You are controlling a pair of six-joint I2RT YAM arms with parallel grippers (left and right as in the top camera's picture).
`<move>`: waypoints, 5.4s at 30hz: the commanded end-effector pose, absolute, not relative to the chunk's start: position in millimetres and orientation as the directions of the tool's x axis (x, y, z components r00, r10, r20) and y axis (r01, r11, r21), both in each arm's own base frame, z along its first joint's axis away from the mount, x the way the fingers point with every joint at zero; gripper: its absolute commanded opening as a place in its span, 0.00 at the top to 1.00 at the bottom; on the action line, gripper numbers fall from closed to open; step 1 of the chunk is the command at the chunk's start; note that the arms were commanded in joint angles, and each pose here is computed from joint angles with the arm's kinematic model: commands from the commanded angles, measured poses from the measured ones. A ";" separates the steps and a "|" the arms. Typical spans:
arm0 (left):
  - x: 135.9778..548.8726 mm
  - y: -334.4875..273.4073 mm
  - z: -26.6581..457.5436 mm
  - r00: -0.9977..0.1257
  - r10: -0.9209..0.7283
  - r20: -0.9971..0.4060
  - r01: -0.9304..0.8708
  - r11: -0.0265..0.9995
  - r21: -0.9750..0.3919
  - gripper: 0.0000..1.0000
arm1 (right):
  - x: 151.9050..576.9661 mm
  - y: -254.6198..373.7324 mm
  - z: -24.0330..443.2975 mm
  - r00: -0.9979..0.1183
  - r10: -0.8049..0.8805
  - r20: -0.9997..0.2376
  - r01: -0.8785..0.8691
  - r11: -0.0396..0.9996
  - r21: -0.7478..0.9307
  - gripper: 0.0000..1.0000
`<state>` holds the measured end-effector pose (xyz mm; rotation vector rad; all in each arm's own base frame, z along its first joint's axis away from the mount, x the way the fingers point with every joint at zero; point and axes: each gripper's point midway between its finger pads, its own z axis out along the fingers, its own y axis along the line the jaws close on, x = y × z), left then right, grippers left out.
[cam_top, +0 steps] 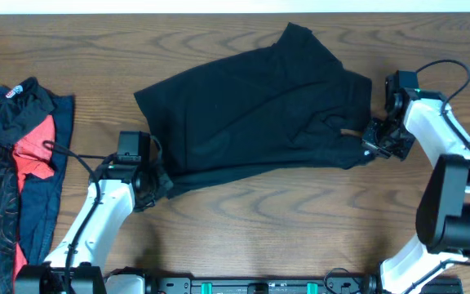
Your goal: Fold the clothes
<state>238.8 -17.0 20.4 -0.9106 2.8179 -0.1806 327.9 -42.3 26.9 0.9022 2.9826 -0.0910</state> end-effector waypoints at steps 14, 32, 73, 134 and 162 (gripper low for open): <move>255.2 52.2 59.7 -0.578 -0.758 -0.302 -0.735 0.644 -0.210 0.94 | 336.9 -50.9 77.1 -0.825 0.526 -0.206 0.543 0.839 -0.035 0.98; 241.1 34.8 95.7 -0.607 -0.721 -0.335 -0.653 0.692 -0.307 0.94 | 347.7 -9.3 81.5 -0.915 0.321 -0.244 0.346 0.936 -0.067 0.98; 164.7 -21.7 32.5 -0.775 -0.609 0.171 -0.630 0.767 -0.120 0.94 | 131.6 35.3 20.1 -0.662 0.598 0.451 0.549 0.797 -0.252 0.99; 109.0 -22.1 -12.8 -0.491 -0.841 0.226 -0.851 0.519 0.081 0.94 | 106.8 -82.9 -15.5 -0.233 0.918 0.321 0.905 0.325 -0.275 0.99; 120.9 -37.6 -9.7 -0.518 -0.815 0.260 -0.846 0.534 -0.012 0.02 | 133.6 -89.8 -3.5 -0.327 0.907 0.265 0.893 0.389 -0.226 0.01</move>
